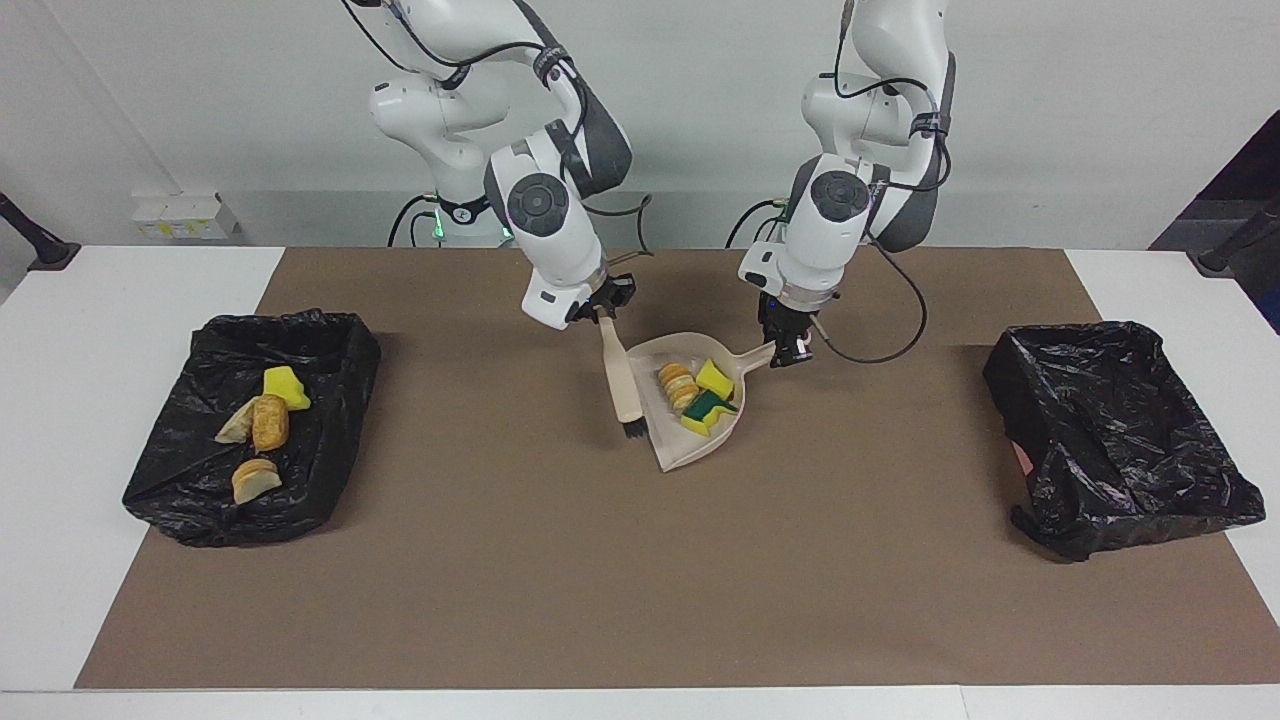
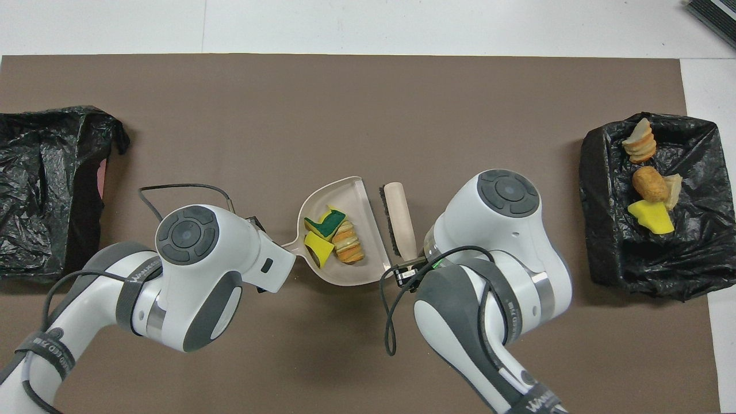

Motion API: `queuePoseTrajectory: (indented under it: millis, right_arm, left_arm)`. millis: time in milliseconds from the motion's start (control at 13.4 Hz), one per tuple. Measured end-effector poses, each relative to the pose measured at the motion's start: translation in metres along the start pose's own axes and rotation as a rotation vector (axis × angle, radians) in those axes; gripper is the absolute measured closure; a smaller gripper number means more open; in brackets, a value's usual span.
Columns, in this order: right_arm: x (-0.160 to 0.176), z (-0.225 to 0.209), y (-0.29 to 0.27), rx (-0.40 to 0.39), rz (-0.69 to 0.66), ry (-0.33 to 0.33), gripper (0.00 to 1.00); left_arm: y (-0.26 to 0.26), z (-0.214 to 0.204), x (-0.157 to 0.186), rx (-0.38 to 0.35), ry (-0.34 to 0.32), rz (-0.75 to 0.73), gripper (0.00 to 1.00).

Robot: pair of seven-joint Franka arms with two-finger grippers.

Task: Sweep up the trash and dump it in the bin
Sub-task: 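Carry the loaded dustpan toward the near bag while the right gripper lowers the brush, then release the brush with the right gripper while the left gripper carries the dustpan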

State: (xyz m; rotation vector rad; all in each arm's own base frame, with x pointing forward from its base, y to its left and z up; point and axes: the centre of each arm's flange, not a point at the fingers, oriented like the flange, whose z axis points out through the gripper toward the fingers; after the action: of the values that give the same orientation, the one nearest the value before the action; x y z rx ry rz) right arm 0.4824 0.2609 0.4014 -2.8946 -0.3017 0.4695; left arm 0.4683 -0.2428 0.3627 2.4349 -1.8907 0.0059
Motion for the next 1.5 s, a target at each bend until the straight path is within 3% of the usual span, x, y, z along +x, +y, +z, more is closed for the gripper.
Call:
queuePoseTrajectory:
  millis: [299,598,1047,1346,1496]
  right_arm:
    - [-0.01,-0.01,-0.004,-0.062,0.079,-0.006,0.74]
    - [-0.026,0.003,-0.05,-0.099,0.11,-0.01,0.74]
    - [-0.066,0.072,-0.14,-0.137,0.198,0.042,0.74]
    - [-0.073,0.115,-0.145,-0.154,0.218,0.037,0.74]
    - [-0.074,0.123,-0.145,-0.161,0.224,0.028,0.74]
  left_arm:
    - [-0.036,-0.037,-0.049,0.032,0.076,-0.156,0.68]
    - [-0.054,-0.069,-0.098,0.056,0.105,-0.256,0.68]
    - [-0.047,-0.025,-0.127,-0.048,0.039,-0.304,0.68]
    - [-0.045,0.01,-0.138,-0.051,0.03,-0.33,0.67]
    - [-0.048,0.01,-0.139,-0.04,0.037,-0.347,0.62]
